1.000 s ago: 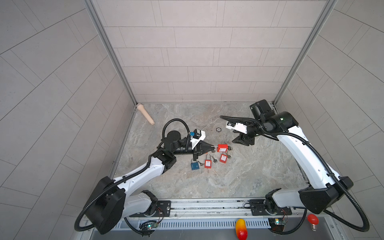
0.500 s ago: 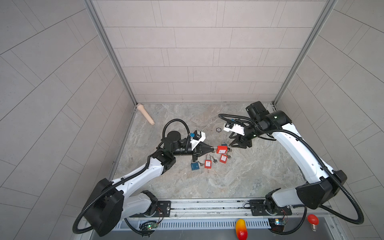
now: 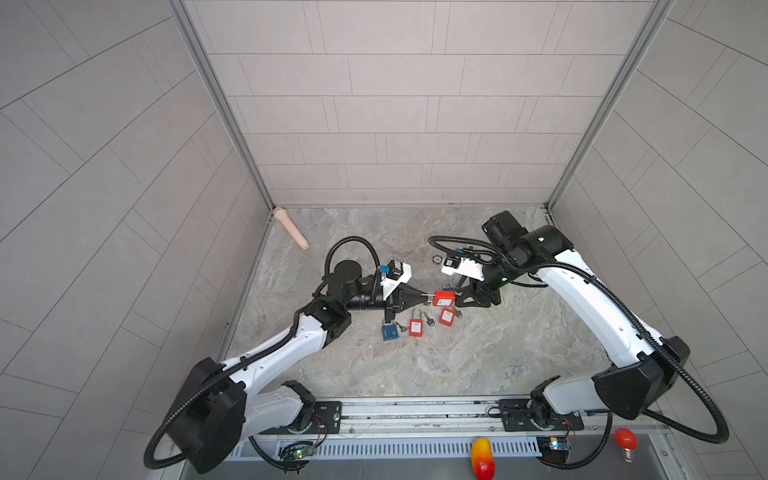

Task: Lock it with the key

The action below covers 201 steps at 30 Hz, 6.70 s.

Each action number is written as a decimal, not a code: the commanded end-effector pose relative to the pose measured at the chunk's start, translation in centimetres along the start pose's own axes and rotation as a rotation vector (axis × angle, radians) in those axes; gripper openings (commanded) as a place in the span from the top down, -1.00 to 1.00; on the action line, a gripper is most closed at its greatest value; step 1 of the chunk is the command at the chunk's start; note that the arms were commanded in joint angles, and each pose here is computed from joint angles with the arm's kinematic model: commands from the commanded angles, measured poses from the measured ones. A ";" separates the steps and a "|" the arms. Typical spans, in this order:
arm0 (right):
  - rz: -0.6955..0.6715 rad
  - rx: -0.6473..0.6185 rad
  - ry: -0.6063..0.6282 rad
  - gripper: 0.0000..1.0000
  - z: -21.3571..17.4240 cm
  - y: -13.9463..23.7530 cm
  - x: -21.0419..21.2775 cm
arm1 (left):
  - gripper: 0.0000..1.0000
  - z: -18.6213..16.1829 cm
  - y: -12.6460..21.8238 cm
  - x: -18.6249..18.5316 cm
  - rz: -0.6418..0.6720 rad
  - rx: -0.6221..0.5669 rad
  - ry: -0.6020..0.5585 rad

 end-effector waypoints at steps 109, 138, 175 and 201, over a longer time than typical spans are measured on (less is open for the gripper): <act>-0.341 0.105 0.034 1.00 -2.6 -1.0 -4.6 | 1.00 1.9 7.9 3.8 0.253 0.163 0.067; -0.673 0.028 -0.403 1.00 -0.5 -11.4 -5.7 | 1.00 -5.6 8.0 13.3 0.042 1.050 0.538; -0.576 0.146 -0.486 1.00 4.6 -17.2 -4.1 | -1.00 0.4 12.5 24.5 0.634 0.658 0.490; -0.371 0.457 -0.638 0.88 6.4 -27.3 -10.7 | -1.00 2.1 21.5 8.6 0.920 -0.229 0.476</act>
Point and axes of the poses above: each gripper's point midway between its finger pads, its own y axis back along the fingers, its own x axis along the line the jaws close on, z = x × y, the point moved 9 cm from there along y, back along the fingers, and after that the axes turned 3 degrees about y, right-handed, at the moved point
